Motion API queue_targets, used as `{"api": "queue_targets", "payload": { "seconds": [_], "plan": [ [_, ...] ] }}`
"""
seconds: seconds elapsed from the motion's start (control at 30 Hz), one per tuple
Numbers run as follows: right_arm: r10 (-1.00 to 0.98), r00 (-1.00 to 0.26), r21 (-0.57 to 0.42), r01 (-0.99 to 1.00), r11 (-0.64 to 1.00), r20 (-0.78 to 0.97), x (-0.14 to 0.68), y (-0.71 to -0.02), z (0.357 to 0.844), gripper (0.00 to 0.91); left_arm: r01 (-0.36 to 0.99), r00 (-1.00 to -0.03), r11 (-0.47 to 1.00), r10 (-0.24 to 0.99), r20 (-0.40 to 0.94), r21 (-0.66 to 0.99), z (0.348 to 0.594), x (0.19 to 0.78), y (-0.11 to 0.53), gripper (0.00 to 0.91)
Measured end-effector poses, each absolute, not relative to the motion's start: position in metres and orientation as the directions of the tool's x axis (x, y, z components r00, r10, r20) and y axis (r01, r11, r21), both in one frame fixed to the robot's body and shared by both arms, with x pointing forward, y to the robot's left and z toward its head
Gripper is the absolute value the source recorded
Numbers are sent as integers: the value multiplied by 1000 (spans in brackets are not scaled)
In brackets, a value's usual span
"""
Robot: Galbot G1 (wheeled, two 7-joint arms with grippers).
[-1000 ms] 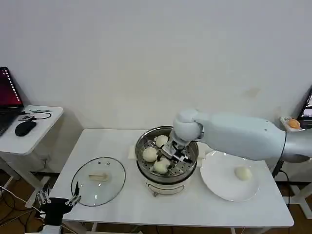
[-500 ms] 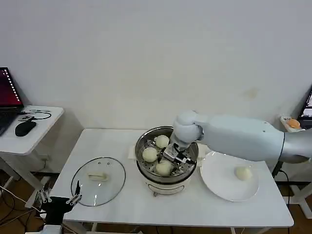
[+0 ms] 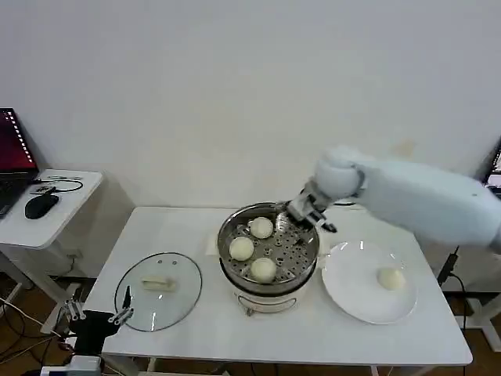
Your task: Take steamed baozi put them in steamer then cover it.
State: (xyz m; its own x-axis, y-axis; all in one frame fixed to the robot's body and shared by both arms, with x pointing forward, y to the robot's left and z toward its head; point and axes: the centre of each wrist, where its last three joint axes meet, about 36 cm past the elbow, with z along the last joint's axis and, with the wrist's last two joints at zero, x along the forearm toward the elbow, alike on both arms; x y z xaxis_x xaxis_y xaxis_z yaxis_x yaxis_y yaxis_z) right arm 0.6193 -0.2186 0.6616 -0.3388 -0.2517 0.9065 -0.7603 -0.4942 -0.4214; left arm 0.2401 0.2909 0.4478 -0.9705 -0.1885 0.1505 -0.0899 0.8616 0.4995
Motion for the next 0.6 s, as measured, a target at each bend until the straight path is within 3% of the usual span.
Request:
{"api": "queue_targets", "payload": {
  "seconds": [0.3,0.6],
  "plan": [
    [-129,-408,-428,-863,-270,904,604,-338,653,907,-66,-979,866,-152,135,496,449,248,288,907],
    [-40,-396,-398,-910,-112,917,579,-415,600,907,-53,-984,864,-130,121,500,454,252,286,907]
  ]
}}
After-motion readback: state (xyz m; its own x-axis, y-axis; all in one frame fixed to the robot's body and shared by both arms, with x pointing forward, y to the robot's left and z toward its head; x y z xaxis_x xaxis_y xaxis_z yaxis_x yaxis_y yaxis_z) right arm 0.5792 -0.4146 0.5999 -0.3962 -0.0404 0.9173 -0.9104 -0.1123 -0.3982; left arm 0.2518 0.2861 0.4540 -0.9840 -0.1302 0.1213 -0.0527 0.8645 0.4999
